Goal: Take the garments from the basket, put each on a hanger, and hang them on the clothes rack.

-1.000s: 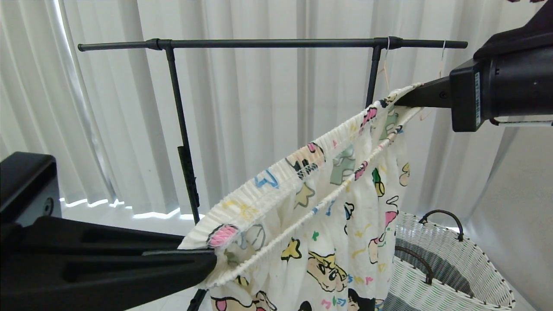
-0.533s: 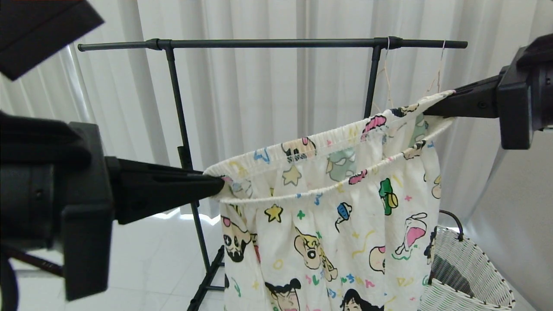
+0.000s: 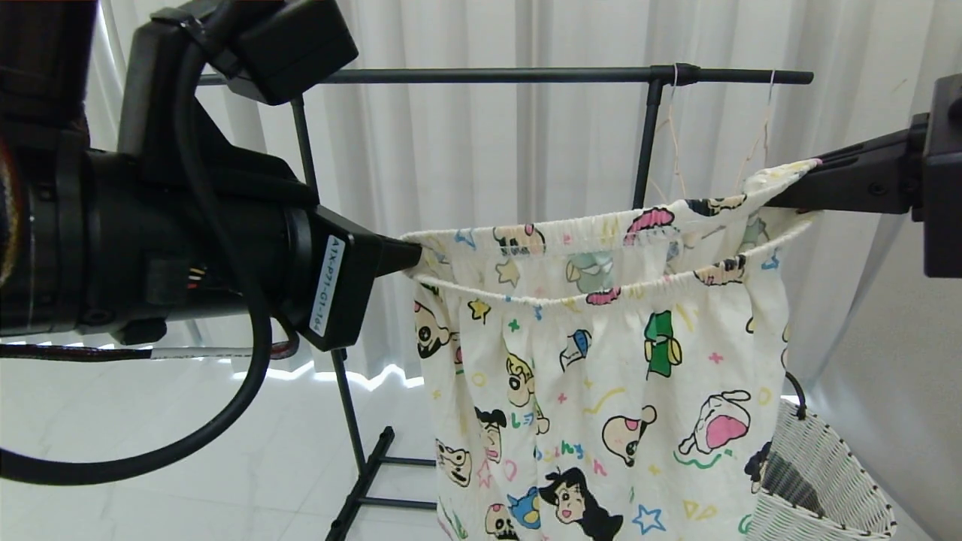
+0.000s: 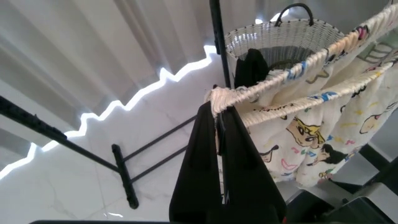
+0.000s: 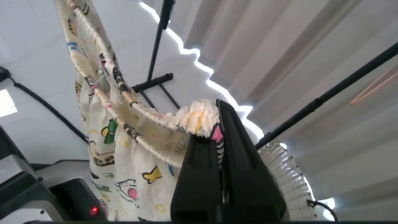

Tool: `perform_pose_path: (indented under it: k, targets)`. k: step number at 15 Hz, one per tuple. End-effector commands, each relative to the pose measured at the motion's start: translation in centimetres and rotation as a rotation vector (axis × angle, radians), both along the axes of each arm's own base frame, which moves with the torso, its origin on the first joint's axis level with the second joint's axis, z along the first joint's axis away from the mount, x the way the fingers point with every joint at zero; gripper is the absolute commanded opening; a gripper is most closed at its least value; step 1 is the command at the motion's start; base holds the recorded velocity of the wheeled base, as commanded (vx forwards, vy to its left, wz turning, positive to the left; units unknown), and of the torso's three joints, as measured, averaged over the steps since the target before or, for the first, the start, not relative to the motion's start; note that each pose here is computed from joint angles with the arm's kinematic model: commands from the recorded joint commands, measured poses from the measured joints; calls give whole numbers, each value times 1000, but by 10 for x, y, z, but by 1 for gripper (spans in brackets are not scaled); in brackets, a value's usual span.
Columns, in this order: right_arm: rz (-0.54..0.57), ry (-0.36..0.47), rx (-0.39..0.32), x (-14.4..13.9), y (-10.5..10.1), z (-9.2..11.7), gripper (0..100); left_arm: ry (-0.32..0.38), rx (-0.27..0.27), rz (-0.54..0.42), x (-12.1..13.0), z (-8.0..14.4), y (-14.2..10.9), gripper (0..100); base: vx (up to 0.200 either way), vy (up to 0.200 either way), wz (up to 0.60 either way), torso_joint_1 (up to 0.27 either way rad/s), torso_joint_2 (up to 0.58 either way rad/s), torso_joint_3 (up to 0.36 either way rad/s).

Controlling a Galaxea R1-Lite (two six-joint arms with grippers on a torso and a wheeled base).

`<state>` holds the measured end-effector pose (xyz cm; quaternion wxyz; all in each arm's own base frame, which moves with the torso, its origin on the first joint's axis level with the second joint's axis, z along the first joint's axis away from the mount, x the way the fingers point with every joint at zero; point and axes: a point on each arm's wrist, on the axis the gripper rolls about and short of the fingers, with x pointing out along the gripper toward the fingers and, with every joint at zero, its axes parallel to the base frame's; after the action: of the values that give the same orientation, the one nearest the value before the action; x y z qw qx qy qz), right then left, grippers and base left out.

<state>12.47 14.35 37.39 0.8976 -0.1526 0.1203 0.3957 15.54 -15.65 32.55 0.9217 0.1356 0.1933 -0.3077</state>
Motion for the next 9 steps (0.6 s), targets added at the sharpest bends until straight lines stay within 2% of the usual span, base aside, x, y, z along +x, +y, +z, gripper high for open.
perform_pose_path:
  k: [1, 3, 4, 9]
  targets:
    - [1, 2, -2, -1, -1, -1, 0, 7, 6, 7, 3, -2, -2, 0, 0, 0, 0, 0, 0, 0]
    - [-5, 4, -8, 0, 0, -2, 0, 4, 3, 19, 5, -1, 0, 0, 0, 0, 0, 0, 0, 0]
    - [-5, 9, -12, -1, -1, -4, 100, 1, -1, 24, 6, 0, 1, 0, 0, 0, 0, 0, 0, 0]
    - [43, 42, -54, -18, -9, -19, 100, -16, 0, 97, 16, 3, 6, 0, 0, 0, 0, 0, 0, 0]
